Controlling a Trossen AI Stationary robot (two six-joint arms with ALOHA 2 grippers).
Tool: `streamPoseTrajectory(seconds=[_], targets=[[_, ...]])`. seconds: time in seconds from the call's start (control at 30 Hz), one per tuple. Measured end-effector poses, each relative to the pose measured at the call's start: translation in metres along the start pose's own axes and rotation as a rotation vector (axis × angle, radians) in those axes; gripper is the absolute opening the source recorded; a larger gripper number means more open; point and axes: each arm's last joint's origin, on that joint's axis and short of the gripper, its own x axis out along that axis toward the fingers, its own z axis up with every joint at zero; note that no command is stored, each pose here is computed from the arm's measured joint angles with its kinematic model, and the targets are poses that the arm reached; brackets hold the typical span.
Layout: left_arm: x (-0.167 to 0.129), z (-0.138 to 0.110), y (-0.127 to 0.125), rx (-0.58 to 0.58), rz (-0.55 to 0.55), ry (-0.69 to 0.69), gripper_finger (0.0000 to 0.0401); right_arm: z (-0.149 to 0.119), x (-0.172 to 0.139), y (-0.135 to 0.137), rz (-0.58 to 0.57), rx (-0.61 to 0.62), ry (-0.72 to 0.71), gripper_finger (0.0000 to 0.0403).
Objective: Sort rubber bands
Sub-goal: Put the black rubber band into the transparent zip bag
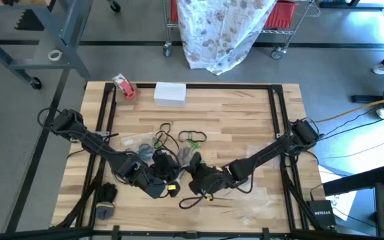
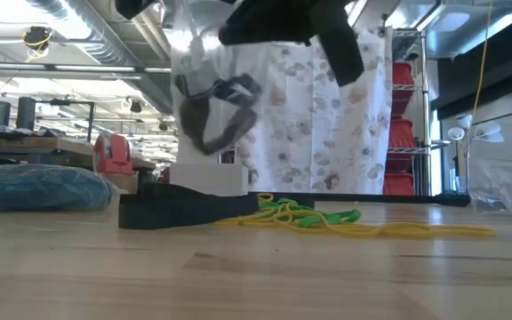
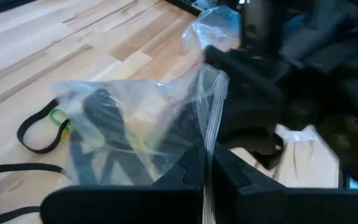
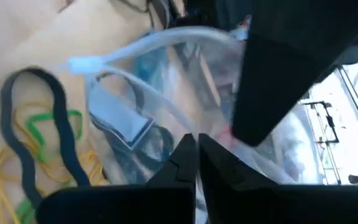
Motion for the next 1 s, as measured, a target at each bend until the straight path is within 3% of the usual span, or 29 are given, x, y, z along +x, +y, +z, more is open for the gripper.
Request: streamPoseTrajectory(seconds=[0.13,0.27,0.37,0.53,0.77,1.0], targets=[[0.001,-0.001,0.005,0.026,0.035,0.017,0.0001,0.009,-0.01,0.008,0.052,0.045,-0.069,0.0003],[0.003,-0.004,0.014,0.023,0.121,0.033,0.0001,0.012,-0.017,0.018,0.168,0.207,-0.104,0.0002],[0.004,-0.006,0.021,0.015,0.171,0.053,0.0001,0.007,-0.017,0.024,0.274,0.343,-0.077,0.0002],[0.006,-0.004,0.023,0.024,0.186,0.053,0.0001,0.0,-0.013,0.025,0.327,0.504,-0.012,0.0001],[0.004,-0.007,0.035,0.152,0.27,0.098,0.0001,-0.015,0.013,0.005,0.366,0.729,-0.032,0.0001],[-0.033,0.01,0.052,0.108,0.302,0.112,0.0001,-0.037,0.047,-0.037,0.348,0.988,-0.092,0.0001]])
